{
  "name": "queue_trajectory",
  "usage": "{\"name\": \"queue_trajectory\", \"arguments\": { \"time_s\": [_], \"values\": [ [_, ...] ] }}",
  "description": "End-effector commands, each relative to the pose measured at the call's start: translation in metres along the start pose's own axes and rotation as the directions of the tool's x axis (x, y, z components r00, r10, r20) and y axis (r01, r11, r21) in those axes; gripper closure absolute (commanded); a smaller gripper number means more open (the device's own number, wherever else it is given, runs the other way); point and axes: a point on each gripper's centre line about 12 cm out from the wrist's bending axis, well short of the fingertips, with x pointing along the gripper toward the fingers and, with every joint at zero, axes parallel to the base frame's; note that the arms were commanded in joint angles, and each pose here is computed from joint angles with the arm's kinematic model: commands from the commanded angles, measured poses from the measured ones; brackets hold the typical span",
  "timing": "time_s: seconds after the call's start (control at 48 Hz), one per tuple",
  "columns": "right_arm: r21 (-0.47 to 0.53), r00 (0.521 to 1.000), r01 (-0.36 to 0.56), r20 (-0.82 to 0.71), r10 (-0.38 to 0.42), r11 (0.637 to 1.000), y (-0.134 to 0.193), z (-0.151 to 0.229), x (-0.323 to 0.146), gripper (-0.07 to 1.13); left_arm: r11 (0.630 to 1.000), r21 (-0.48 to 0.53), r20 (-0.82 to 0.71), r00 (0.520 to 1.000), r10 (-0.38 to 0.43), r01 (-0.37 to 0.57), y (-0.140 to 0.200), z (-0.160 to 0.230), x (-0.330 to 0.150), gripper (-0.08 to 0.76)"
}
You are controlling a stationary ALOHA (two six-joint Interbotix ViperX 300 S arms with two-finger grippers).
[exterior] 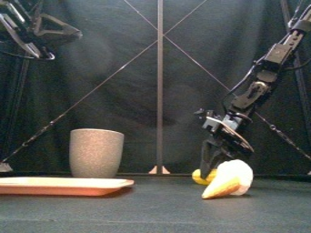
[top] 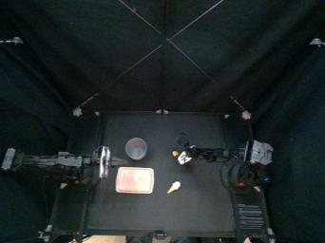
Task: Pick the corn then place it in the grey bowl
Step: Place corn in the grey bowl
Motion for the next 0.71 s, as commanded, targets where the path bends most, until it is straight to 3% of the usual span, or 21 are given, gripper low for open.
{"name": "queue_trajectory", "arguments": {
  "time_s": [0.021,0.417,0.562,0.708],
  "values": [
    [-0.017,0.995,-0.058,0.078,0.059,0.998,0.021,0.025,-0.012,0.49,1.000,0.002,0.020,1.000,0.001,-0.001,0.000,0.007,0.001,0.570],
    [-0.208,0.889,-0.252,0.336,0.311,0.945,0.130,0.137,-0.076,0.49,1.000,0.002,0.020,1.000,0.001,-0.001,0.000,0.007,0.001,0.568],
    [-0.272,0.855,-0.274,0.369,0.363,0.922,0.165,0.163,-0.070,0.49,1.000,0.002,0.020,1.000,0.001,-0.001,0.000,0.007,0.001,0.568],
    [-0.307,0.852,-0.262,0.372,0.368,0.915,0.183,0.179,-0.040,0.49,1.000,0.002,0.021,1.000,0.001,-0.001,0.000,0.007,0.001,0.568]
  ]
}}
